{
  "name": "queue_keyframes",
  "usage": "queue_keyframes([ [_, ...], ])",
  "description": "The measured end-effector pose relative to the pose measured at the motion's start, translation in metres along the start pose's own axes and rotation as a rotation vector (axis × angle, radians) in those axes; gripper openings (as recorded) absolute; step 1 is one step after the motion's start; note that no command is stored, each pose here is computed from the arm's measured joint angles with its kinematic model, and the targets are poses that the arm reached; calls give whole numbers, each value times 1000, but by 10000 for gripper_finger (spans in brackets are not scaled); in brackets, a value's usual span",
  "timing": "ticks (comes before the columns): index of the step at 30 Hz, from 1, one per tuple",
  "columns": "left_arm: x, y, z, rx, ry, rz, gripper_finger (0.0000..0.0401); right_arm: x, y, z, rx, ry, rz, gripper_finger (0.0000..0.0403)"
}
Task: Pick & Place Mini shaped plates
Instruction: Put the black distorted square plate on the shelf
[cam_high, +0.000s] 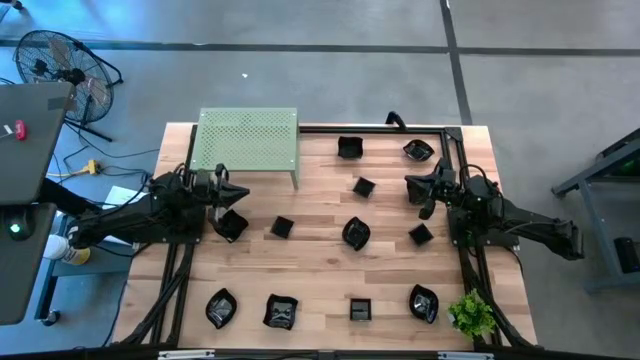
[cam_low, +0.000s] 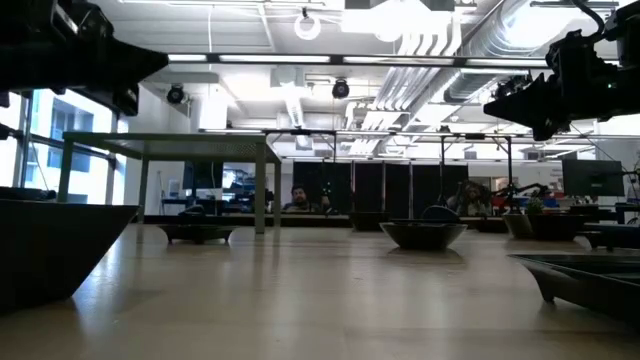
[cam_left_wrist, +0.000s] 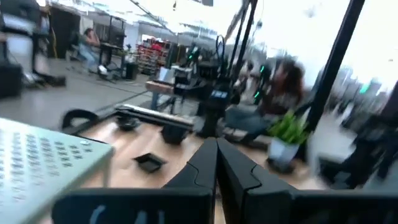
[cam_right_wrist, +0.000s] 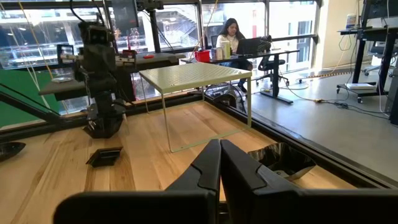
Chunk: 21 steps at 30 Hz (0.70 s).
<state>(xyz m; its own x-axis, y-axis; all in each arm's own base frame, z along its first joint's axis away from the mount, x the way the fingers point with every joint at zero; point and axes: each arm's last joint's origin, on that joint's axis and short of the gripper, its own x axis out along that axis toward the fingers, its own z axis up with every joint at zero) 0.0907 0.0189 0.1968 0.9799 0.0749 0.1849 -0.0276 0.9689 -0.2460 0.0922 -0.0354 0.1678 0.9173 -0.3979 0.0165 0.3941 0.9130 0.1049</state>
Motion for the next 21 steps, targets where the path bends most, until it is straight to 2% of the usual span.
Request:
queue_keyframes([
  [2, 0, -1, 1, -101, -10, -14, 1, 0, 0, 0, 0, 0, 0, 5],
  [4, 0, -2, 4, -126, -4, -26, 1, 0, 0, 0, 0, 0, 0, 5],
  [6, -1, -4, 9, -141, 73, -23, 1, 0, 0, 0, 0, 0, 0, 5],
  [8, -3, -5, 13, -146, 198, 42, 1, 0, 0, 0, 0, 0, 0, 5],
  [10, -5, -5, 17, -142, 321, 156, 1, 0, 0, 0, 0, 0, 0, 5],
  [12, -4, -6, 26, -161, 394, 233, 1, 0, 0, 0, 0, 0, 0, 5],
  [16, 5, -8, 39, -194, 512, 280, 1, 0, 0, 0, 0, 0, 0, 5],
  [21, 22, -5, 41, -265, 670, 366, 1, 0, 0, 0, 0, 0, 0, 5],
])
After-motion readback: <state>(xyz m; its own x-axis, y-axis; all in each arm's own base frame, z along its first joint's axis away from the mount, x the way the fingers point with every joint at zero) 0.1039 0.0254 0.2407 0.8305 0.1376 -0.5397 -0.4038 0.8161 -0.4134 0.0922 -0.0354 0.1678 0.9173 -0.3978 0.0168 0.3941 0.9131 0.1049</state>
